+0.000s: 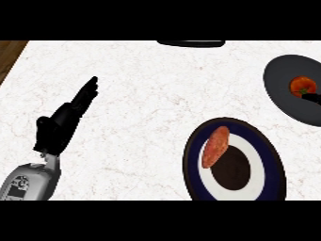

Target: Pick the tomato from the plate and place it in the pan

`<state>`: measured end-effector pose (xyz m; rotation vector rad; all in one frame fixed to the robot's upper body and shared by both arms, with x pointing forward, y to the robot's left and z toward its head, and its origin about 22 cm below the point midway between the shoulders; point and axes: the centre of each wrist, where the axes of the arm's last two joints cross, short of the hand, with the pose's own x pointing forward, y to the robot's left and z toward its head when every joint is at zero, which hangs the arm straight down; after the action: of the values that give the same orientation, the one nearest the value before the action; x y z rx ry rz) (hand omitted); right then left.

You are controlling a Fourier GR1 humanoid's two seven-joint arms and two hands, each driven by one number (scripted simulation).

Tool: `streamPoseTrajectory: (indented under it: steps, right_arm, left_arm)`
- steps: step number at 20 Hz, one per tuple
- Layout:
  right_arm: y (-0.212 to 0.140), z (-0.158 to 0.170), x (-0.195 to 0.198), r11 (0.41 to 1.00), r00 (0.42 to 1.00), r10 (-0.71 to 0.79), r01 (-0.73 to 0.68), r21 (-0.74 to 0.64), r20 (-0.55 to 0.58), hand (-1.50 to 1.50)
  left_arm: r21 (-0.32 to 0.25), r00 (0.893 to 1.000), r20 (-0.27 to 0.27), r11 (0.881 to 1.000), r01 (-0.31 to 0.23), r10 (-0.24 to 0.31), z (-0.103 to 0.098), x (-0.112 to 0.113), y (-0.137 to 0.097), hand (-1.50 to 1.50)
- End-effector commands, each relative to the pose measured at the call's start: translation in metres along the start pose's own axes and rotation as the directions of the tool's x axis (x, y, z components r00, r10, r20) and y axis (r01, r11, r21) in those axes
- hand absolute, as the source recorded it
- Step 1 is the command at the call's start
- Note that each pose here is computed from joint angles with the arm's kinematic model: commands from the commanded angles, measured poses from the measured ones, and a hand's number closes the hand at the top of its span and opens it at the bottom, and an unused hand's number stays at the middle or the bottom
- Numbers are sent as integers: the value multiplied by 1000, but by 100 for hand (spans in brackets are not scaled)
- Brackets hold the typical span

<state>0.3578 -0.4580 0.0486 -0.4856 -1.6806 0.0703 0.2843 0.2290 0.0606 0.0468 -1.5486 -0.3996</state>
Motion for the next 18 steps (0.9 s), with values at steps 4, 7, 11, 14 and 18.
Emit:
streamPoseTrajectory:
  steps: [4, 7, 11, 14, 18]
  right_arm:
    - [-55, 36, -20, 990, 988, -128, 122, 76, 81, -150]
    - [-74, 45, -21, 988, 978, -147, 139, 65, 147, -150]
    - [-65, 67, -45, 988, 978, -150, 142, 59, 144, -150]
    - [-73, 71, -44, 982, 971, -183, 173, 75, 153, -150]
    - [-73, 88, -58, 981, 973, -185, 174, 89, 141, -150]
  left_arm:
    - [11, 1000, -20, 1000, 5, -5, 3, -9, 4, 0]
    - [10, 1000, -9, 1000, -5, 5, 4, -6, 6, 0]
    - [19, 1000, -7, 1000, 7, -7, 6, -7, 9, 0]
    - [37, 1000, -17, 999, -7, 8, 1, 2, 4, 0]
    - [28, 1000, -28, 1000, -10, 10, 8, -15, 3, 0]
